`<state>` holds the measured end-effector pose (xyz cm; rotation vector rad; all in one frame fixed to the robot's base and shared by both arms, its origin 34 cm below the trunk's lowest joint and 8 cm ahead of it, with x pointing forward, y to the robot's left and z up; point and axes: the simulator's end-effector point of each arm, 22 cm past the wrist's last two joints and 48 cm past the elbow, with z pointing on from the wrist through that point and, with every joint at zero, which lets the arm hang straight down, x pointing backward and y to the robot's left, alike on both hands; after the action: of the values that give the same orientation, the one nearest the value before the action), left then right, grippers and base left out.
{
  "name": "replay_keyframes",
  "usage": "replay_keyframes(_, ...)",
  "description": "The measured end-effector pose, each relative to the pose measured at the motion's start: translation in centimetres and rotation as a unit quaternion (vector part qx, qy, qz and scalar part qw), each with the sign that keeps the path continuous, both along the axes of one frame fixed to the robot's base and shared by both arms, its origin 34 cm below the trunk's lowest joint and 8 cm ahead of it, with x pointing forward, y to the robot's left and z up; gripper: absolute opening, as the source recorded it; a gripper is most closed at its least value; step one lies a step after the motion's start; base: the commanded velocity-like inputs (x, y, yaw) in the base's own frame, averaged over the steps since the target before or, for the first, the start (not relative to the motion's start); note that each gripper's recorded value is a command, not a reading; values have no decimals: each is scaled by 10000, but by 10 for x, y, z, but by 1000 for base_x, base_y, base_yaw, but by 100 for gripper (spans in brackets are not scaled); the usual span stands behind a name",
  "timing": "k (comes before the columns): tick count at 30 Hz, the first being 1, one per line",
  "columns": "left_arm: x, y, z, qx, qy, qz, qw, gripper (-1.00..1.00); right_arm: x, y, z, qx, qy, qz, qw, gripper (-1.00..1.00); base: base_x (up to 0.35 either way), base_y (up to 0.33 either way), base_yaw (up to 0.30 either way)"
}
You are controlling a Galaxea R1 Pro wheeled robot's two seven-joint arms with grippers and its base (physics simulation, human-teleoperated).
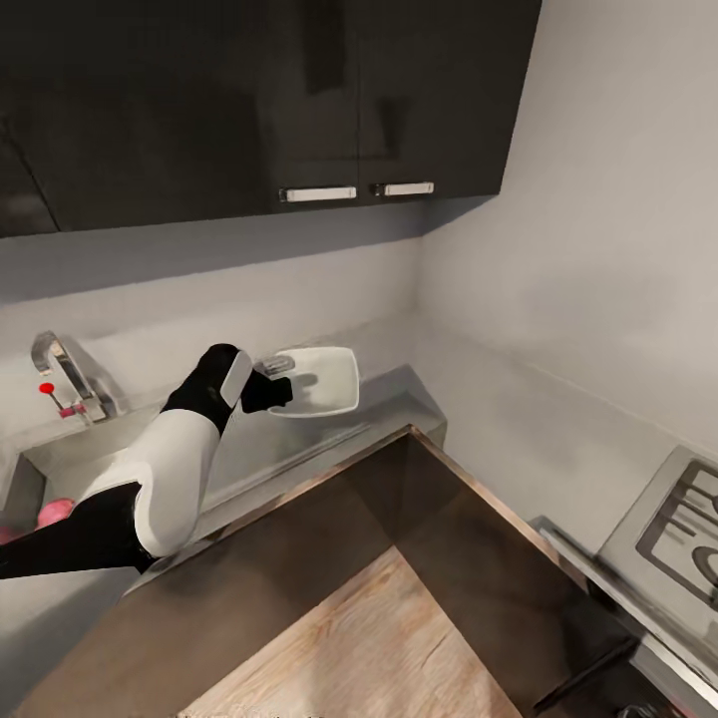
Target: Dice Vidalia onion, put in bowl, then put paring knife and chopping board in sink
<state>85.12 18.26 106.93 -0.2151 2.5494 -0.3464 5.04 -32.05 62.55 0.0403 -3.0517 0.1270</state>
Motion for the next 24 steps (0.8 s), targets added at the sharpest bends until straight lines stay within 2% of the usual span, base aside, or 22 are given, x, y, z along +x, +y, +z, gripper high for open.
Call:
replay_keyframes(13,0,0,0,-4,-1,-2,10000,-100,0,0,0,0,0,0,10000,100,-5,0,278)
replay_keyframes(24,0,0,0,0,1,-1,10000,-100,0,0,0,-3,3,1,10000,100,-137,43,278)
